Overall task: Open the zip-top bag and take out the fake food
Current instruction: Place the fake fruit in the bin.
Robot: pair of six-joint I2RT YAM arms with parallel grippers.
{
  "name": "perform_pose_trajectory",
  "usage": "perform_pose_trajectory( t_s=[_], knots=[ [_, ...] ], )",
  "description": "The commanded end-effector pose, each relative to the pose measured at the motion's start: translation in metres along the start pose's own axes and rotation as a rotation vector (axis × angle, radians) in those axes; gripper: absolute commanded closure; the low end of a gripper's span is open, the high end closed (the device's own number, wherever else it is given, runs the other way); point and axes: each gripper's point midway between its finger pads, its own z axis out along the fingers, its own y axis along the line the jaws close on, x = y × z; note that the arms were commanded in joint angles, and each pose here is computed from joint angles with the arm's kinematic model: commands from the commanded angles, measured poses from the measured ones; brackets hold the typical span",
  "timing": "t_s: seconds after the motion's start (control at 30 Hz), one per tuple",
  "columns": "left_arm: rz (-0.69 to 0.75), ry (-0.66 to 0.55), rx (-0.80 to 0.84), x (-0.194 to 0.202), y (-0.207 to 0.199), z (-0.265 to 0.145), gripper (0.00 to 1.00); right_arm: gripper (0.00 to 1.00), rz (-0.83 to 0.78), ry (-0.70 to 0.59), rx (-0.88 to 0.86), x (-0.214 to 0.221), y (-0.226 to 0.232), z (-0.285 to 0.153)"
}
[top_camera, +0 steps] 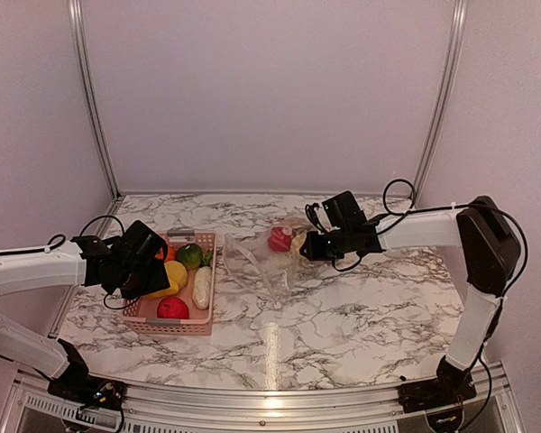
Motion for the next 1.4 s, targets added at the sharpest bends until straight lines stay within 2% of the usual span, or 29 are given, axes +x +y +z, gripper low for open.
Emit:
perform_pose_trajectory(
  t_s=[0.0, 0.2, 0.4, 0.5, 0.8, 1.13, 1.37],
  knots=[
    [-0.010, -0.044, -0.024, -0.009, 0.007, -0.002, 0.44, 0.80, -0.007, -0.058, -0.026, -0.026, 0.010, -0.019],
    [0.009, -0.044, -0.045, -0.009, 0.009, 0.000, 0.34, 0.80, -0.014, -0.082, -0.035, -0.035, 0.015, -0.030],
    [0.018, -0.059, -0.017, -0.016, 0.001, -0.006, 0.19, 0.76, -0.028, -0.104, -0.028, -0.045, 0.018, -0.040],
    [0.026, -0.062, -0.003, -0.019, -0.004, -0.009, 0.16, 0.74, -0.034, -0.111, -0.024, -0.048, 0.019, -0.043],
    [0.055, -0.084, 0.108, -0.036, -0.034, -0.028, 0.14, 0.67, -0.053, -0.121, -0.004, -0.057, 0.019, -0.044],
    [0.148, -0.039, 0.304, -0.028, -0.124, -0.031, 0.17, 0.65, -0.089, -0.141, 0.018, -0.089, 0.022, -0.034],
    [0.175, 0.013, 0.415, -0.008, -0.175, -0.019, 0.19, 0.70, -0.114, -0.129, 0.026, -0.106, 0.025, -0.012]
  ],
)
